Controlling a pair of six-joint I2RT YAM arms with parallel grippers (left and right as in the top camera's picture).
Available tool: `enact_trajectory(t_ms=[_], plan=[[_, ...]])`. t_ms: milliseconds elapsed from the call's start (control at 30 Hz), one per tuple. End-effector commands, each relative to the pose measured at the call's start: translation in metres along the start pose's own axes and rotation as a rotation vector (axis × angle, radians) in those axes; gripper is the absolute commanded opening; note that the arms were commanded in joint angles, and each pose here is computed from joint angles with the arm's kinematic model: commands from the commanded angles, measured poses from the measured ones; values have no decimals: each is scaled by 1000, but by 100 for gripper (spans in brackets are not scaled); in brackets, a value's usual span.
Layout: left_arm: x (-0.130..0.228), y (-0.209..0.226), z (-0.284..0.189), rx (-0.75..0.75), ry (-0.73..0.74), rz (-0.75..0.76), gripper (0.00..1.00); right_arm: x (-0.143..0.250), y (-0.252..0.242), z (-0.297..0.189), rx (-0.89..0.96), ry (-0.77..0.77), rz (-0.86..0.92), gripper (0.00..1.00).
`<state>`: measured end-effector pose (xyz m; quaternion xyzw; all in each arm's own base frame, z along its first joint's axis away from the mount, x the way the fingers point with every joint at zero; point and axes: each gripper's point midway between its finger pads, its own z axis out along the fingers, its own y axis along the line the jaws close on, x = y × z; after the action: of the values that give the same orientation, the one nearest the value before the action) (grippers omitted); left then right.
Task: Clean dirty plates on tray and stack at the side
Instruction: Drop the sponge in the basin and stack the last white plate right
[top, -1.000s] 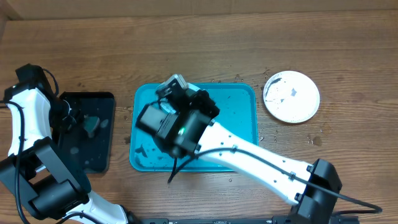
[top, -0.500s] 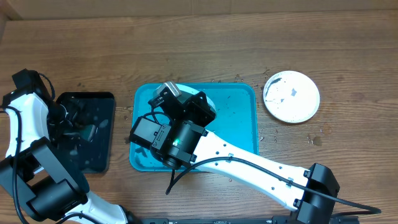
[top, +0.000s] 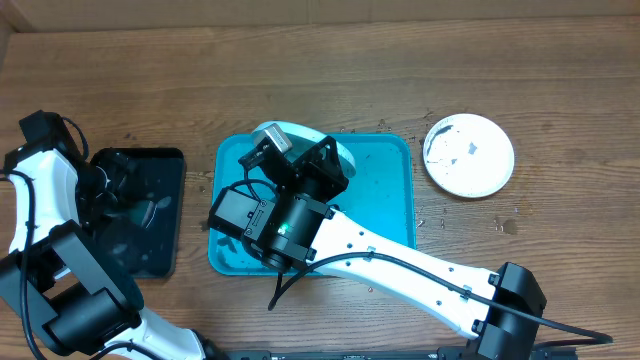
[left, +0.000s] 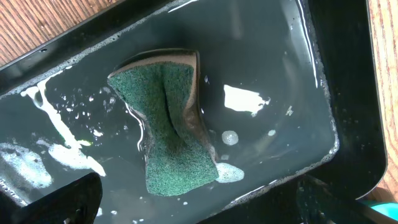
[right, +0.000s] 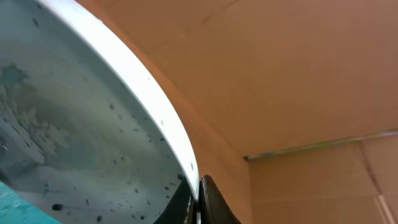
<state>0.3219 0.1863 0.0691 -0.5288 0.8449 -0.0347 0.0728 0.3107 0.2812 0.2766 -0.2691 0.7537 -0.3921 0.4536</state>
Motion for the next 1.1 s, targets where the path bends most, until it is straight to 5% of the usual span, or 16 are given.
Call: enact_trajectory(t_ms=[0, 200, 400, 500, 600, 800, 1067], plan=[[2, -1, -5, 15, -5, 4, 100, -10, -33, -6, 83, -41, 47, 4], [2, -1, -5, 14, -5, 4, 100, -10, -31, -6, 70, -38, 49, 4], [2, -1, -5, 15, -5, 4, 100, 16, 47, 7, -363, 151, 205, 4], [2, -1, -5, 15, -5, 4, 100, 41, 30, 25, -294, 220, 77, 4], [3, -2, -5, 14, -5, 6, 100, 47, -4, 27, -150, 222, 195, 4], [2, -2, -5, 14, -5, 6, 100, 54, 10, 44, -266, 300, 243, 4], [2, -1, -5, 14, -5, 4, 100, 67, -23, 77, -535, 516, 768, 4]])
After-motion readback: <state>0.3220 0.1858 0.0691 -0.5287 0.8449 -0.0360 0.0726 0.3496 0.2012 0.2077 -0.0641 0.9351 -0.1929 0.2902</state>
